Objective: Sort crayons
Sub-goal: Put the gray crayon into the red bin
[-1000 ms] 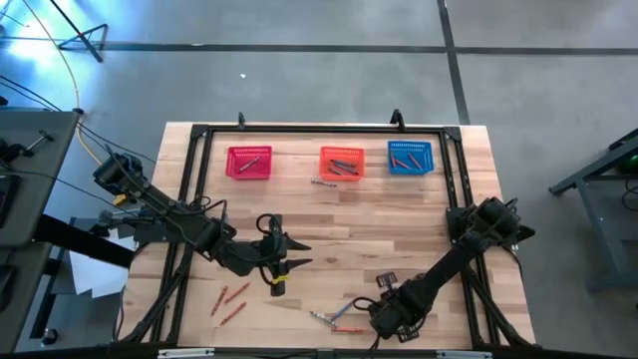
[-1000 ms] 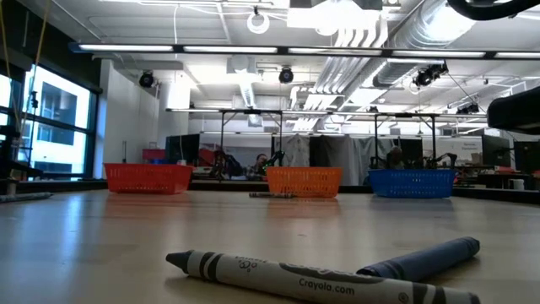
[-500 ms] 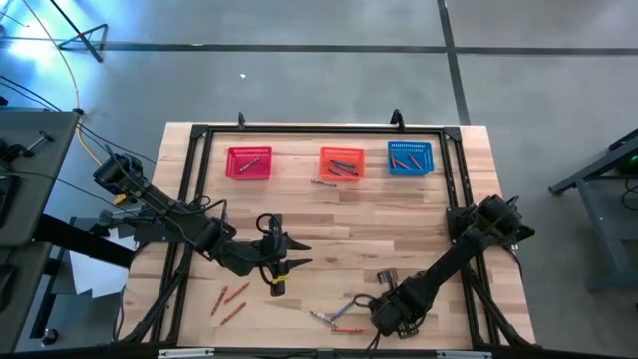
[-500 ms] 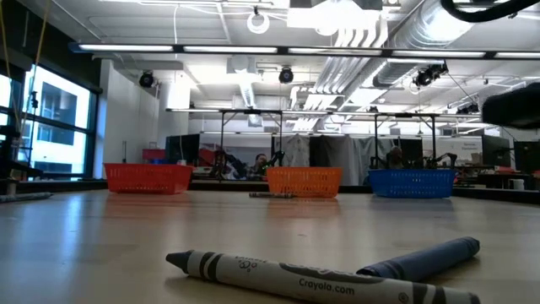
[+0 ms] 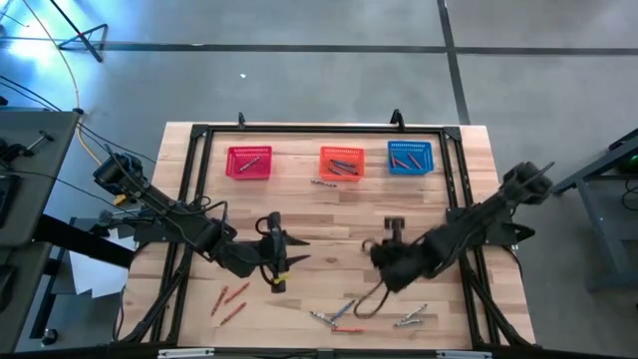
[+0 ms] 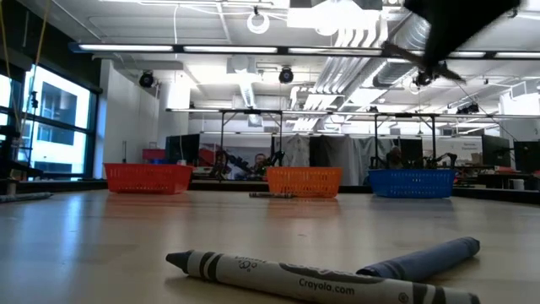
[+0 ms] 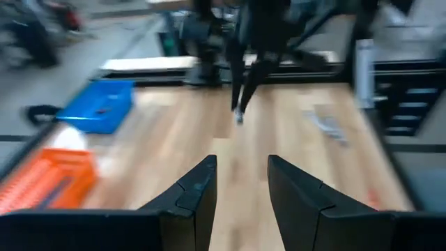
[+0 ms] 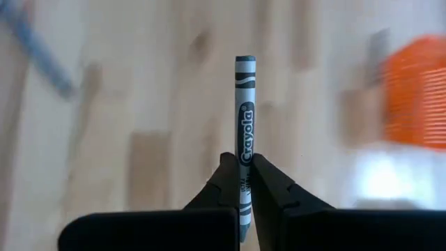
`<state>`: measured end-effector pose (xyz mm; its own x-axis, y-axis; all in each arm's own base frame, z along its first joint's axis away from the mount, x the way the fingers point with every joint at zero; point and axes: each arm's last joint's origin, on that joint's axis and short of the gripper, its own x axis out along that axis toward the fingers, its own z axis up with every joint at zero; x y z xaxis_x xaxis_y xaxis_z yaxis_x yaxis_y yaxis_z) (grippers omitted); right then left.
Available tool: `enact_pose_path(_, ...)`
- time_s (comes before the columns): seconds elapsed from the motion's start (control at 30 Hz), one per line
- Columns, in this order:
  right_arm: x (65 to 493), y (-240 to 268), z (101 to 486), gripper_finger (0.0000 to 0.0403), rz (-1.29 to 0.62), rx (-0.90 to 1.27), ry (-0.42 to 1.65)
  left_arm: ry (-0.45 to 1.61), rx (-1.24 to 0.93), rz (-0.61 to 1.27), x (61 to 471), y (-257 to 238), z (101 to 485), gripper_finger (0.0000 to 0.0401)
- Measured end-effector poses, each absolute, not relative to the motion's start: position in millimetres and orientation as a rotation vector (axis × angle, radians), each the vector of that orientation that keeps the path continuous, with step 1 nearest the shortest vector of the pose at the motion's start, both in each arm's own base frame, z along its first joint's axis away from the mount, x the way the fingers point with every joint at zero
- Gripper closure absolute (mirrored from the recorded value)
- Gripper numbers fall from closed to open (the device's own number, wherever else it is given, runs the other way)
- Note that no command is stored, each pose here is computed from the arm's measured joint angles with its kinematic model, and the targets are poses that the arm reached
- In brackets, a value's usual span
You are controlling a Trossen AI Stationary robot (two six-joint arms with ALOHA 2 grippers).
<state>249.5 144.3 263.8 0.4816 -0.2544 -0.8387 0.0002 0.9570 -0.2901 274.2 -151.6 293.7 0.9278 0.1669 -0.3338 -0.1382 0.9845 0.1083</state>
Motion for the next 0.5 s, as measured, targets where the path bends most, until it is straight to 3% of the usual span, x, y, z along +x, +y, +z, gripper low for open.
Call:
enact_pose_path(0.3, 222, 89, 329, 0.0402, -0.407, -0.236, 0.759, 0.353, 0.247, 0.512, 267, -139, 288, 0.0286)
enact_pose_path(0.5, 202, 72, 351, 0.0402, -0.488, -0.240, 0.653, 0.314, 0.493, 0.877, 261, -130, 292, 0.0286)
